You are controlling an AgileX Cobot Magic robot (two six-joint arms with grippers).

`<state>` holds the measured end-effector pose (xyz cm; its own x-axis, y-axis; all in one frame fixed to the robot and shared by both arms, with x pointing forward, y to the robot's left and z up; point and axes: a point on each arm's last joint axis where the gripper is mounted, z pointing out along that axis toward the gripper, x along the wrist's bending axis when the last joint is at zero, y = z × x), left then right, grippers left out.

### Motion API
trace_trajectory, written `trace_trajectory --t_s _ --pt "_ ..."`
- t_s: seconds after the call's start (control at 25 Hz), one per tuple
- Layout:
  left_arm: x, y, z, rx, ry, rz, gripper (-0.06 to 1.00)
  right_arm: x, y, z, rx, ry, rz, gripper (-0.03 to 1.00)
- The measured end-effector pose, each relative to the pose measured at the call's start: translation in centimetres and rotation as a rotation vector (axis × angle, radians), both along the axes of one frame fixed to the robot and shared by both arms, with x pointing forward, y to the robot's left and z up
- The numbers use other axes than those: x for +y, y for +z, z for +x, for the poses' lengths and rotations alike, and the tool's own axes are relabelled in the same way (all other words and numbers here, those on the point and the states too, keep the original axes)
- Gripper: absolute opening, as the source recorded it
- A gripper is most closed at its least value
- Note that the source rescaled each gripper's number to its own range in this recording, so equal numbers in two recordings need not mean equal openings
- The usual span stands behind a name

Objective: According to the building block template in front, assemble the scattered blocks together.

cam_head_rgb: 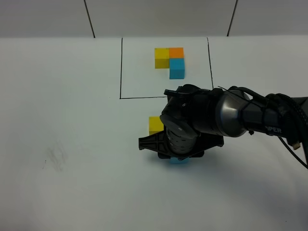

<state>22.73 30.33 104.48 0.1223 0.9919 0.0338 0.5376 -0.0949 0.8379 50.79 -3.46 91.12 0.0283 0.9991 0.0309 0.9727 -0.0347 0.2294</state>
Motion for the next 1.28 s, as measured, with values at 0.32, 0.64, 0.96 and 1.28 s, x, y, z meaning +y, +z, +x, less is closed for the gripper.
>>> trace_trajectory --t_s 0.32,0.64,0.96,1.28 --pt "0.0 0.0 0.0 0.0 0.0 0.0 0.66 0.8 -0.4 0.8 0.001 0.039 -0.006 0.27" --pt "0.0 0.0 0.0 0.0 0.0 0.0 0.66 0.9 -0.8 2.2 0.033 0.018 -0.032 0.27" --pt "0.0 0.0 0.0 0.0 0.0 0.001 0.66 0.9 -0.9 2.6 0.01 0.006 -0.03 0.27" --pt "0.0 0.0 0.0 0.0 0.0 0.001 0.66 0.8 -1.3 3.0 -0.014 -0.001 -0.031 0.27"
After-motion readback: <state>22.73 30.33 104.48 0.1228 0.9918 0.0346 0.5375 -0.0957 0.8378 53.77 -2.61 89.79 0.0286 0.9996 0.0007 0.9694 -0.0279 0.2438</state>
